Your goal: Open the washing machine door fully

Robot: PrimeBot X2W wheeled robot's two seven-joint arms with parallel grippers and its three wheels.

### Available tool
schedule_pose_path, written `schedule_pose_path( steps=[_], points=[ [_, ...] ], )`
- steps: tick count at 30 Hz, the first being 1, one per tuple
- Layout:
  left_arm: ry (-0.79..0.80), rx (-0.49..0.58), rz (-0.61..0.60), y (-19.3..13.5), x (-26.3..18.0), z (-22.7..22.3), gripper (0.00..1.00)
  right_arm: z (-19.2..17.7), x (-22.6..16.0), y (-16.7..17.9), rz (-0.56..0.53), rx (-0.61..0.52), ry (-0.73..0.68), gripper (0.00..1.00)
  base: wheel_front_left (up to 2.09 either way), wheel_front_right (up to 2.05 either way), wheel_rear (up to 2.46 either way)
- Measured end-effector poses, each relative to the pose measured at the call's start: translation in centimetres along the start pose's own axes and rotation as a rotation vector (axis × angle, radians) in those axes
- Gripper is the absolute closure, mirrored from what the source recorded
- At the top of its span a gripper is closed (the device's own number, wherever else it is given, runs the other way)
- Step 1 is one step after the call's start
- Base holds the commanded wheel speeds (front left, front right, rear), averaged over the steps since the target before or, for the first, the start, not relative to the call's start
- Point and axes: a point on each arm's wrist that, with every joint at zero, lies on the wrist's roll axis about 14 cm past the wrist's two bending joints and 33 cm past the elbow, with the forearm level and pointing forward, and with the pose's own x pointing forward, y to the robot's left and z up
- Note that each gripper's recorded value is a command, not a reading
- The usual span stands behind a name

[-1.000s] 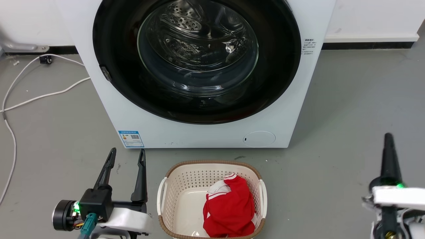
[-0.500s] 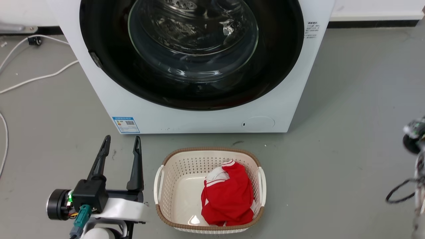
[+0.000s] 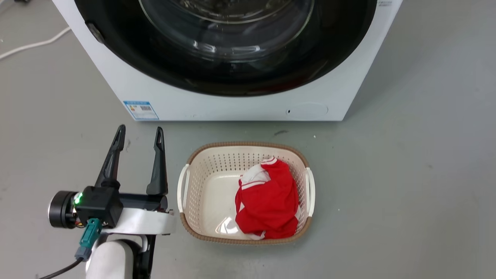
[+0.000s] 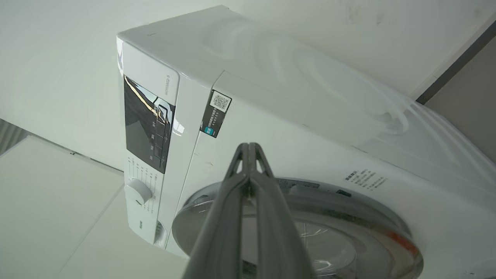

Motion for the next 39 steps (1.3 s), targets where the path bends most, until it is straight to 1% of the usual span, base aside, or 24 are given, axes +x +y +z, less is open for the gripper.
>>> schedule_pose_path(
  steps=[1, 2, 3, 4, 6, 11, 18, 25, 32, 39],
  points=[
    [0.002, -0.001, -0.001, 0.0, 0.3, -0.2, 0.00, -0.5, 0.8, 0.1, -0.004, -0.013, 0.030, 1.00, 0.00, 0.00, 0.00],
    [0.008, -0.004, -0.007, -0.1, 1.0, -0.9, 0.00, -2.0, 2.7, 0.0, -0.029, -0.054, 0.118, 1.00, 0.00, 0.00, 0.00],
    [0.011, -0.005, -0.010, -0.1, 1.2, -1.1, 0.00, -2.6, 3.3, -0.1, -0.037, -0.073, 0.149, 1.00, 0.00, 0.00, 0.00],
    [0.021, -0.001, -0.016, -0.2, 1.8, -1.8, 0.00, -4.3, 4.9, -0.2, -0.053, -0.120, 0.234, 1.00, 0.00, 0.00, 0.00],
    [0.024, 0.001, -0.021, -0.3, 2.3, -2.3, 0.00, -5.4, 5.9, -0.3, -0.061, -0.153, 0.284, 1.00, 0.00, 0.00, 0.00],
    [0.042, 0.007, -0.020, -0.1, 2.8, -3.3, 0.00, -9.1, 7.4, -1.4, -0.088, -0.189, 0.409, 1.00, 0.00, 0.00, 0.00],
    [0.055, 0.010, -0.015, 0.3, 3.3, -4.3, 0.00, -12.3, 8.8, -2.4, -0.106, -0.213, 0.504, 1.00, 0.00, 0.00, 0.00],
    [0.073, 0.004, -0.016, 0.3, 3.7, -5.4, 0.00, -14.2, 9.9, -4.2, -0.133, -0.219, 0.538, 1.00, 0.00, 0.00, 0.00],
    [0.092, 0.000, -0.012, 0.5, 3.9, -6.4, 0.00, -15.3, 10.9, -5.5, -0.154, -0.207, 0.559, 1.00, 0.00, 0.00, 0.00],
    [0.103, -0.001, -0.006, 0.5, 3.9, -6.9, 0.00, -16.5, 10.7, -5.9, -0.164, -0.186, 0.641, 1.00, 0.00, 0.00, 0.00]
  ],
)
